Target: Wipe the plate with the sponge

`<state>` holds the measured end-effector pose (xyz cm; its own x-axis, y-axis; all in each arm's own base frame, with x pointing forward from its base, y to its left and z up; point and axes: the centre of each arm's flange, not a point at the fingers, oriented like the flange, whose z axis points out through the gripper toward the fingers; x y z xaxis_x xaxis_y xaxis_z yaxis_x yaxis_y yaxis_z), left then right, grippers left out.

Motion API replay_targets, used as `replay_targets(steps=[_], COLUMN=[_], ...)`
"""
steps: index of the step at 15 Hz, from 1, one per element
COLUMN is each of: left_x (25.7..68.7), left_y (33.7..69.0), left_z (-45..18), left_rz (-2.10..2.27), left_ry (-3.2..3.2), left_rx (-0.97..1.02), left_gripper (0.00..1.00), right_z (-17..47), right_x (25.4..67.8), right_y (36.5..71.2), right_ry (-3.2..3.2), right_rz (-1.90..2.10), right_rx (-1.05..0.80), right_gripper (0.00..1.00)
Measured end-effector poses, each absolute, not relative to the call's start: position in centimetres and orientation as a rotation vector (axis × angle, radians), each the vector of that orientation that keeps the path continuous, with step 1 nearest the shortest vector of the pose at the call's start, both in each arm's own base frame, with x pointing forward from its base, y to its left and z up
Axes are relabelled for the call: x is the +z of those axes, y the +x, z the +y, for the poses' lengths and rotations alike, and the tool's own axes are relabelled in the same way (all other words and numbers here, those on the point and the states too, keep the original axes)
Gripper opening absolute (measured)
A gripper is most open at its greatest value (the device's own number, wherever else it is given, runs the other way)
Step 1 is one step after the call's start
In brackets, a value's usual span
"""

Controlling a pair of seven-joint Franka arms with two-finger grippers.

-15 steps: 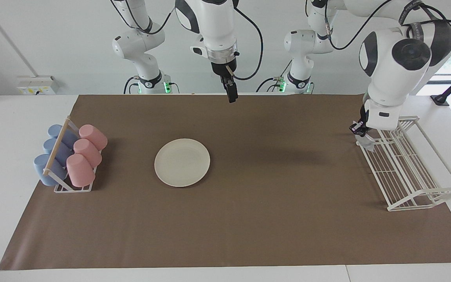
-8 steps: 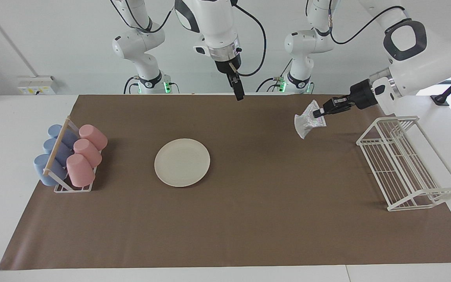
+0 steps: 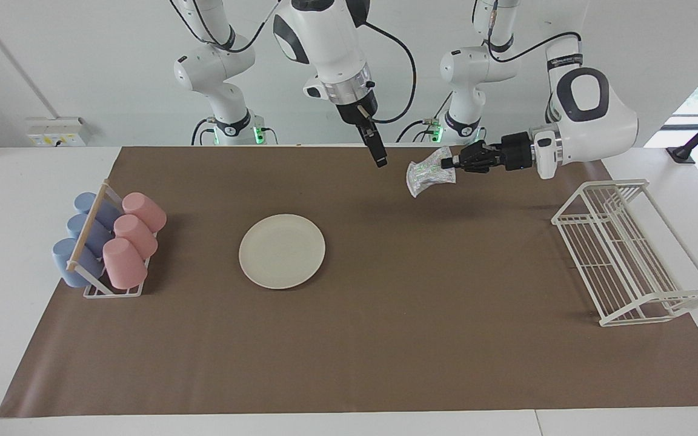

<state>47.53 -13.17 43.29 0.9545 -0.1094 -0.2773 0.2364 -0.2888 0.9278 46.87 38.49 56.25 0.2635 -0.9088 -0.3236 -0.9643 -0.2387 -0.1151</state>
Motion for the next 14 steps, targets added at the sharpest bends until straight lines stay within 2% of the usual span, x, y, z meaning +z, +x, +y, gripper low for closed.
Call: replay_targets(steps=[3,6,14], left_x=[41.6,41.7,41.3], left_y=[45.9,45.4,45.1], left_z=[-15.8,-16.3,-16.2], left_rz=[0.065,0.031,-0.003], left_ry=[1.755,1.739,1.736], left_rx=[-0.292,-0.248,-0.222], left_gripper=[0.03,0.03,0.03], right_z=[39.1,39.8,39.6], right_x=[53.7,52.4,51.2], right_y=[45.7,45.3,45.9], right_ry=[-2.273,-2.229,-2.148], right_rz=[1.743,1.742,1.737], right_rx=[0.332,0.367,0.322], right_gripper=[1.0,1.0,1.0])
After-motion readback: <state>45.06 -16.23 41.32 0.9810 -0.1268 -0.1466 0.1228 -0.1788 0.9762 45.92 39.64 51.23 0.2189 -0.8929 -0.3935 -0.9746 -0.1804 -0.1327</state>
